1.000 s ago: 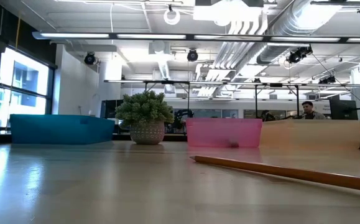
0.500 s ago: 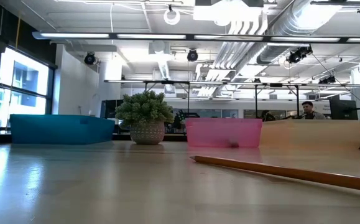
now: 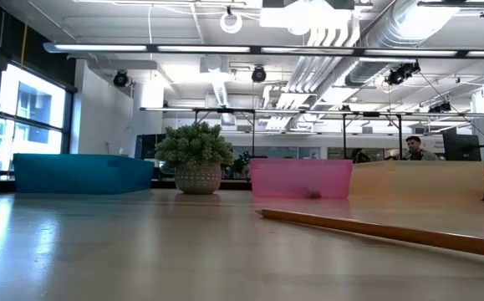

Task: Sort crayons/erasers/pens/pencils in bins
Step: Put the gray crayon into the green bin

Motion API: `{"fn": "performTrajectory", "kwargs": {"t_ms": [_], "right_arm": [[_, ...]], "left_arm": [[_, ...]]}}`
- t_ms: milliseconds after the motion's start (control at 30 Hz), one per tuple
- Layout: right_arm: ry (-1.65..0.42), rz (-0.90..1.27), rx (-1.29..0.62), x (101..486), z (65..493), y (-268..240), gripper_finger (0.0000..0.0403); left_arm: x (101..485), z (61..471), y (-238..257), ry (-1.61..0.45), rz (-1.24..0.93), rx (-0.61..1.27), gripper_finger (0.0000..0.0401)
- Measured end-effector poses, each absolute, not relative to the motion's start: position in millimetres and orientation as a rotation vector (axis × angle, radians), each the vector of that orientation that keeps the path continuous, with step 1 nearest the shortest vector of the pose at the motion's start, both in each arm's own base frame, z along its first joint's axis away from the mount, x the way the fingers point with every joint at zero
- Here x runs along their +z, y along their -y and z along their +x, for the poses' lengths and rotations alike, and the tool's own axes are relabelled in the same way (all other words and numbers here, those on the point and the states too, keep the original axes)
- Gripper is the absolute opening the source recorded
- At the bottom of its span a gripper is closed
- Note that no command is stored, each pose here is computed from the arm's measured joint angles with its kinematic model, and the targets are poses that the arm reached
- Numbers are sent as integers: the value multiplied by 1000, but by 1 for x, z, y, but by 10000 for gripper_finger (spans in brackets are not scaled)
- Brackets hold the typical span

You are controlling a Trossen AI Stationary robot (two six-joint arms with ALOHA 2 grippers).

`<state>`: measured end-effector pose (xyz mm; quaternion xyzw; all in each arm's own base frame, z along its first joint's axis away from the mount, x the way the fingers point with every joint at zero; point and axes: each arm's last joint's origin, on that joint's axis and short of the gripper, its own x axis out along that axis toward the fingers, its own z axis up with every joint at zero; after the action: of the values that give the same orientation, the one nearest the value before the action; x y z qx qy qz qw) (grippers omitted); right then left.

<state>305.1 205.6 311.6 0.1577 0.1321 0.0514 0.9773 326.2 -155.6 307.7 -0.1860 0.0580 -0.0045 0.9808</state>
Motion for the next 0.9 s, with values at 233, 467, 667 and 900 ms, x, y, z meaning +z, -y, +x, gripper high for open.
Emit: {"fn": "performTrajectory", "kwargs": {"t_ms": [233, 467, 667, 900], "right_arm": [[-278, 318, 95, 310, 305, -205, 55], [-329, 357, 60, 305, 303, -204, 131], [-390, 411, 46, 299, 302, -203, 168], [-477, 493, -14, 290, 298, -201, 174]], "left_arm": [[306, 326, 156, -130, -371, -7, 22], [294, 321, 155, -265, -393, 28, 18], [287, 302, 156, -441, -452, 76, 18], [290, 260, 154, -671, -632, 176, 18]]}}
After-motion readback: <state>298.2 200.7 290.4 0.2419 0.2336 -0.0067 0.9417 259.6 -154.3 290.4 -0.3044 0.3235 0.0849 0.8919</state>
